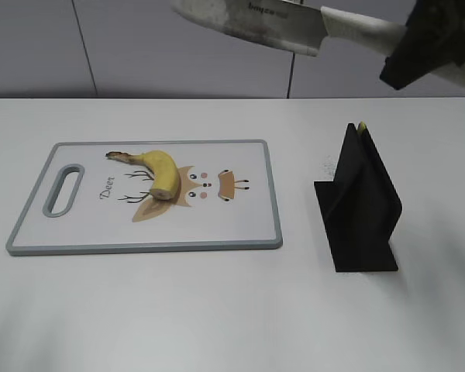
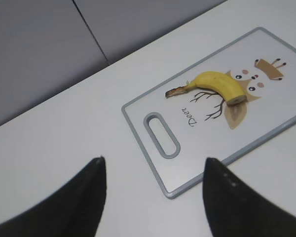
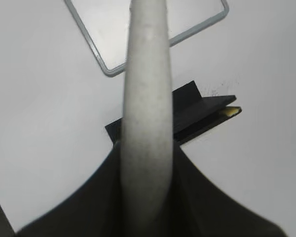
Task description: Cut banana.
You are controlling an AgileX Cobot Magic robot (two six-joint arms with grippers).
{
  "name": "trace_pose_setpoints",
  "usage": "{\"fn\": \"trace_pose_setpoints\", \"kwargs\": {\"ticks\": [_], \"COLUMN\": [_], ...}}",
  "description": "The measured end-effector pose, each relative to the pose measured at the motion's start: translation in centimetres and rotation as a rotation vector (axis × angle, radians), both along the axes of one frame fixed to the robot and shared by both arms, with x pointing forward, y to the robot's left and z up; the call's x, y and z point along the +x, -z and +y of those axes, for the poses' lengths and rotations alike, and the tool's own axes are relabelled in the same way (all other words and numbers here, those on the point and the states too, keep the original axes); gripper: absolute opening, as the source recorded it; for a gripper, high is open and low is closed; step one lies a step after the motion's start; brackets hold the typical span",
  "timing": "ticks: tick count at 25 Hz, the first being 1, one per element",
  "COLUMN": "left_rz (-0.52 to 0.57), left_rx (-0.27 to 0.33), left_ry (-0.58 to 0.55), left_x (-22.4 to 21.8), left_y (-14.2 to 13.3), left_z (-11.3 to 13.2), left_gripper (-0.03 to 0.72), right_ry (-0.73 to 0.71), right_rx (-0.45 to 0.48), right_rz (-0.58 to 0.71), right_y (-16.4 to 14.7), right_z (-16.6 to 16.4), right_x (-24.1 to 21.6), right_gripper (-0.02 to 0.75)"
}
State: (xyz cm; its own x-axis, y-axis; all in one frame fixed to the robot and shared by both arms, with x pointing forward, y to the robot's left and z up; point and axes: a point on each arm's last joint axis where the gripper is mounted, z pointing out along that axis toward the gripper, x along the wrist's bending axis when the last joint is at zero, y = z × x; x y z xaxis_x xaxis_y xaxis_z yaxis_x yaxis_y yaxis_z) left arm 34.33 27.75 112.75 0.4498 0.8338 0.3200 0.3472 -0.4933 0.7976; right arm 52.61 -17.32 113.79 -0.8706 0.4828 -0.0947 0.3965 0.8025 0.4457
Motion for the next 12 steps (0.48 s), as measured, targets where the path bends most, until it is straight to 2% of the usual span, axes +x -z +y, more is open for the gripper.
{"fn": "trace_pose_setpoints", "kwargs": {"ticks": [5,12], "left_rz": [0.045,0.088], "left_rx": [0.064,0.206], "left_ry": [0.07,0.228], "left_x": [3.5,8.8], "left_y": [-1.0,-2.9], "left_z": [-0.6,-1.8], "left_gripper": [0.591,0.591], "right_ry": [-0.142,-0.253], "right_rx": [-0.018,-0.036], "right_rz": [-0.046,-0.059], "right_y": [0.2,1.3], "right_z": [0.8,1.6], "right_x": [1.6,3.1], "right_gripper": [0.171,0.171]}}
